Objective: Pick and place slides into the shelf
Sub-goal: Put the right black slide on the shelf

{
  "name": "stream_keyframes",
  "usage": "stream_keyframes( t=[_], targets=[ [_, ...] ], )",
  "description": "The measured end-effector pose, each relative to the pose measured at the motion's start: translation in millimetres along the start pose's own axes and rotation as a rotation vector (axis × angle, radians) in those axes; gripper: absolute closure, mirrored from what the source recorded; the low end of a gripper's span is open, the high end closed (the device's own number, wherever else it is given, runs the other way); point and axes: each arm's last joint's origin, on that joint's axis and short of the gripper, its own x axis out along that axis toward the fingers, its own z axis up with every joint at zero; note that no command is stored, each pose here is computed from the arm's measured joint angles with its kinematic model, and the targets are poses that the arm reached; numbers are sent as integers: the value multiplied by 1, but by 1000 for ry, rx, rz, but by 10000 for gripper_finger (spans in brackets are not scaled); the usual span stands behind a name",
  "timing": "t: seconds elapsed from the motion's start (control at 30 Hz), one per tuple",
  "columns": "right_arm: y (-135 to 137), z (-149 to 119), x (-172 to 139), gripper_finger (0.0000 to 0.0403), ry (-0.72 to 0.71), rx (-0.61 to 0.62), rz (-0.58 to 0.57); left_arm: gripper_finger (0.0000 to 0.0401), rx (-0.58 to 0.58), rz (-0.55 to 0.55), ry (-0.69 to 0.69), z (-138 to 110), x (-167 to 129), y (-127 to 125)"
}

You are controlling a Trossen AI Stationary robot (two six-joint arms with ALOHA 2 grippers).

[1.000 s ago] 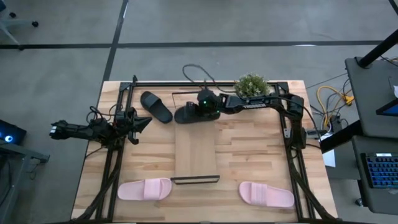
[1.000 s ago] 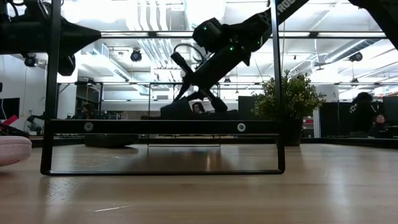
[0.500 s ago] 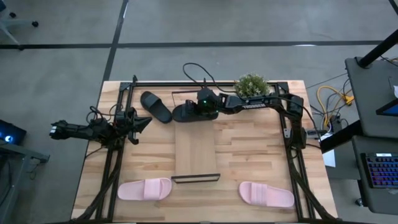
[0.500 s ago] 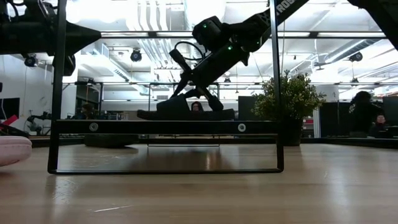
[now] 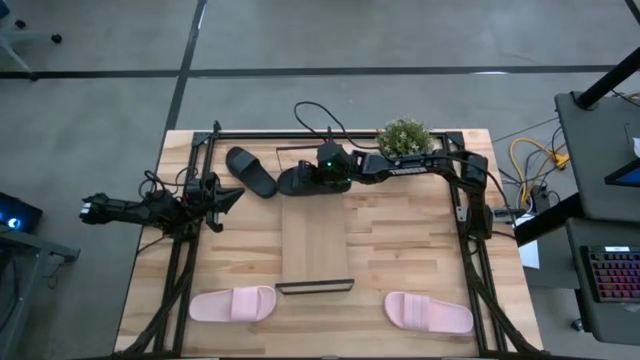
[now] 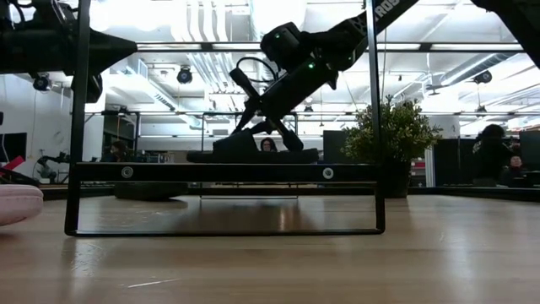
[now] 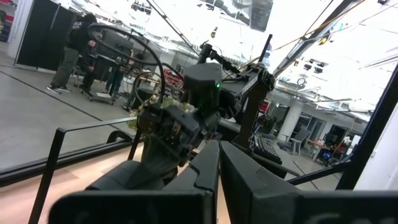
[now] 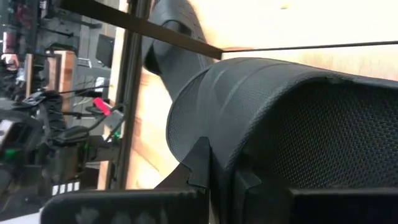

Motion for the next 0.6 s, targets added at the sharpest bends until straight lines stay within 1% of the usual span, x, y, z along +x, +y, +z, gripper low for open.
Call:
stream_keyframes(
  t=[0.27,0.6],
  targets=[
    [-8,-5,13,392,24,3,-2,401,-3,0,-1,0,0,0],
    [-8,-5,13,390,27,-14,2,401,-6,0,-1,0,0,0]
  ],
)
